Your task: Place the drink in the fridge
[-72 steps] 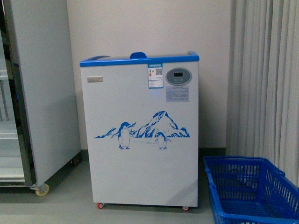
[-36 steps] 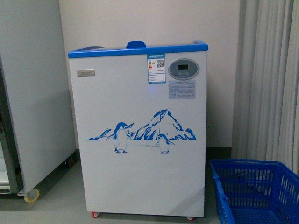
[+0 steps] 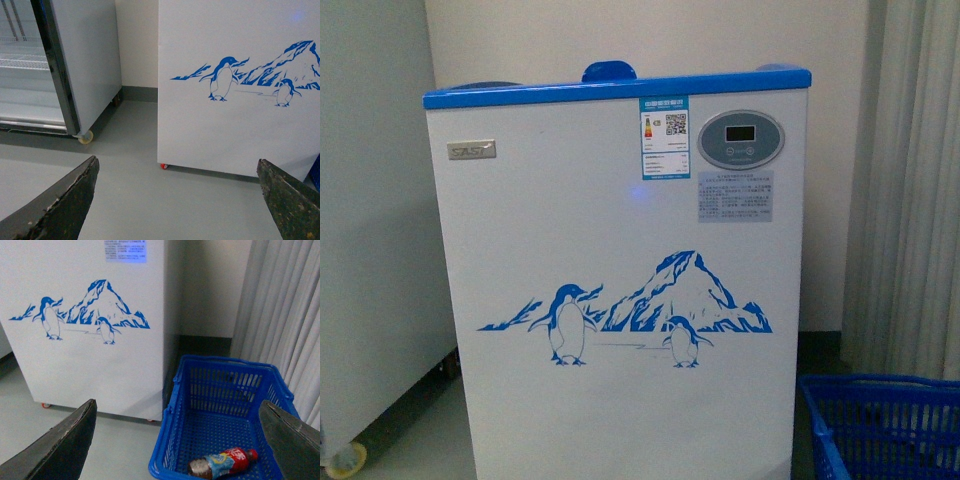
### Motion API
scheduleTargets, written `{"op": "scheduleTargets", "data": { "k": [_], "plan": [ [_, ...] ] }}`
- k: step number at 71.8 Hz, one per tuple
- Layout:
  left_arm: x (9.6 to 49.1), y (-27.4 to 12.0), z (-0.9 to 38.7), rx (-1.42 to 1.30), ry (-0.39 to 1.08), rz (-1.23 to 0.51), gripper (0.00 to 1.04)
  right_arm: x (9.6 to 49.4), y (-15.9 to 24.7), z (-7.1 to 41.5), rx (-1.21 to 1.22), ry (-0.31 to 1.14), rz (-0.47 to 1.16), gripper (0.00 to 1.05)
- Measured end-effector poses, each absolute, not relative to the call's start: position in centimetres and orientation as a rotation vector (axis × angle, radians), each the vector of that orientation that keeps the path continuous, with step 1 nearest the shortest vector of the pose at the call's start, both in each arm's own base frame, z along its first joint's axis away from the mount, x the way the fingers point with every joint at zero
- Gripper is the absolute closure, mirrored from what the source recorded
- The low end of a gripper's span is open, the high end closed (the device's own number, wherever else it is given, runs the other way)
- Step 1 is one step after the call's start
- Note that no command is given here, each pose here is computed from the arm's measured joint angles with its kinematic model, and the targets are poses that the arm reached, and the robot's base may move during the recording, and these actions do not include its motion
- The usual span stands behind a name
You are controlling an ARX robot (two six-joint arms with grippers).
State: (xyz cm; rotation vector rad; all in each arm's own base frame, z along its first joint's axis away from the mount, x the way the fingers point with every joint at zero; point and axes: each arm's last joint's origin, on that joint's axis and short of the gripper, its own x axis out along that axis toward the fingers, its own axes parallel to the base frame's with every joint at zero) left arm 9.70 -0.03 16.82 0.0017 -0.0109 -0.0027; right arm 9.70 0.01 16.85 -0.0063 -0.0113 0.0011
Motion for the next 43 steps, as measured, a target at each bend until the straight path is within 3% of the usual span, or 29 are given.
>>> {"op": "scheduleTargets", "data": {
  "k": [43],
  "plan": [
    [9.70,-0.03,16.82,0.002,-0.011,-0.003,0.08,9.70,0.01,16.85,-0.006,-0.011,0.001,0.08]
  ]
}}
